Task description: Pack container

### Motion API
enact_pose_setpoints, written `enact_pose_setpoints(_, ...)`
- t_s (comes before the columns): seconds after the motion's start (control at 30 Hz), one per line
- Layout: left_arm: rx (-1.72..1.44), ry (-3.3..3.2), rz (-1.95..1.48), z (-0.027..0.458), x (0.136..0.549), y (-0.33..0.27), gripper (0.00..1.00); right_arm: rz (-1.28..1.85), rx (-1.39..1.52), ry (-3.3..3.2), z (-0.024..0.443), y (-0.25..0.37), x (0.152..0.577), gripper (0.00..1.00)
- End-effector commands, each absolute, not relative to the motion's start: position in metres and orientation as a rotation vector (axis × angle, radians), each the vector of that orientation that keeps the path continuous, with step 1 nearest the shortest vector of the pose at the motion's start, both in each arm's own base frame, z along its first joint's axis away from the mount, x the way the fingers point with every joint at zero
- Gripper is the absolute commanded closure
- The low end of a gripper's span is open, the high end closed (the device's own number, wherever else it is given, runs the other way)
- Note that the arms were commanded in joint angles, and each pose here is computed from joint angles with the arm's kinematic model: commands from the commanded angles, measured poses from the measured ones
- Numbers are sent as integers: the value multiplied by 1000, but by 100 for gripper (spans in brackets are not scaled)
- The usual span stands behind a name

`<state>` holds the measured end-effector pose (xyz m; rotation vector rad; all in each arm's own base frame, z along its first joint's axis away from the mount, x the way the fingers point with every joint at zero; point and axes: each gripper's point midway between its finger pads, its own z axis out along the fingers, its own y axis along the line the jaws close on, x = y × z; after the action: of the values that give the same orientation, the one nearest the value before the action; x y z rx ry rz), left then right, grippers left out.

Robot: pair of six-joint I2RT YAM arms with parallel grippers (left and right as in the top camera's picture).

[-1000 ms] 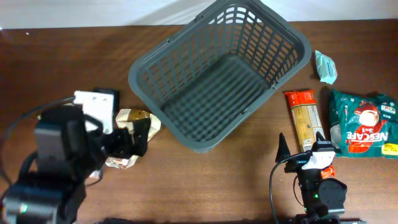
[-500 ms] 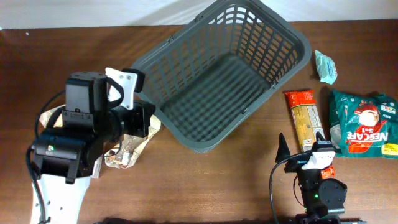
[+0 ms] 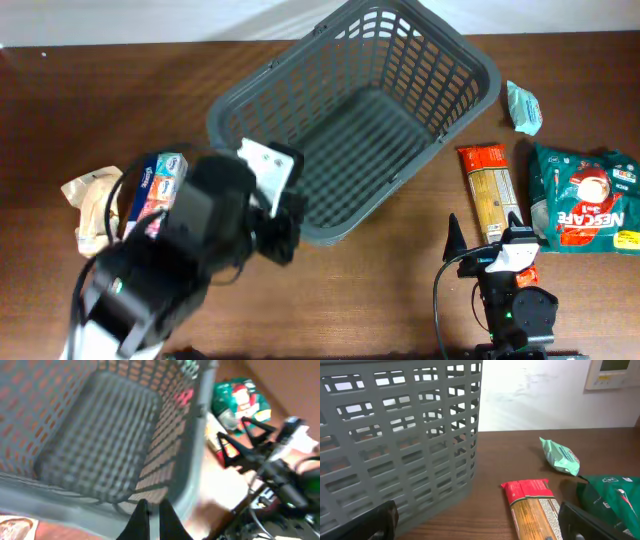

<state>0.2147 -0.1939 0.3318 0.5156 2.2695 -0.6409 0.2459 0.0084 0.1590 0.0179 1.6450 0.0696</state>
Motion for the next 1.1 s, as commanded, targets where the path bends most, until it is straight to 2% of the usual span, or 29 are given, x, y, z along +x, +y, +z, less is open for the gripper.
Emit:
enact_pose_setpoints(0.0,494,2231,-655,346,200,-194,98,86,14,1648,156,11,246,1)
enact_pose_setpoints(0.17,630,2259,-706,336,174,-222,98,89,11,1650,156,12,246,1)
enact_pose_setpoints(0.37,755,2341,-550,301,156,-249,98,171,82,1646,157,14,246,1)
enact_pose_setpoints(0.5,746,2401,-434,282,155,-250,98,302,207,1572,182,14,245,1)
enact_pose_setpoints(0.8,749,2449,-428,270,155,-260,98,379,104,1388,278,28,221,1)
enact_pose_setpoints(1.07,744,2447,-435,271,155,-261,98,524,-82,1390,285,63,208,1)
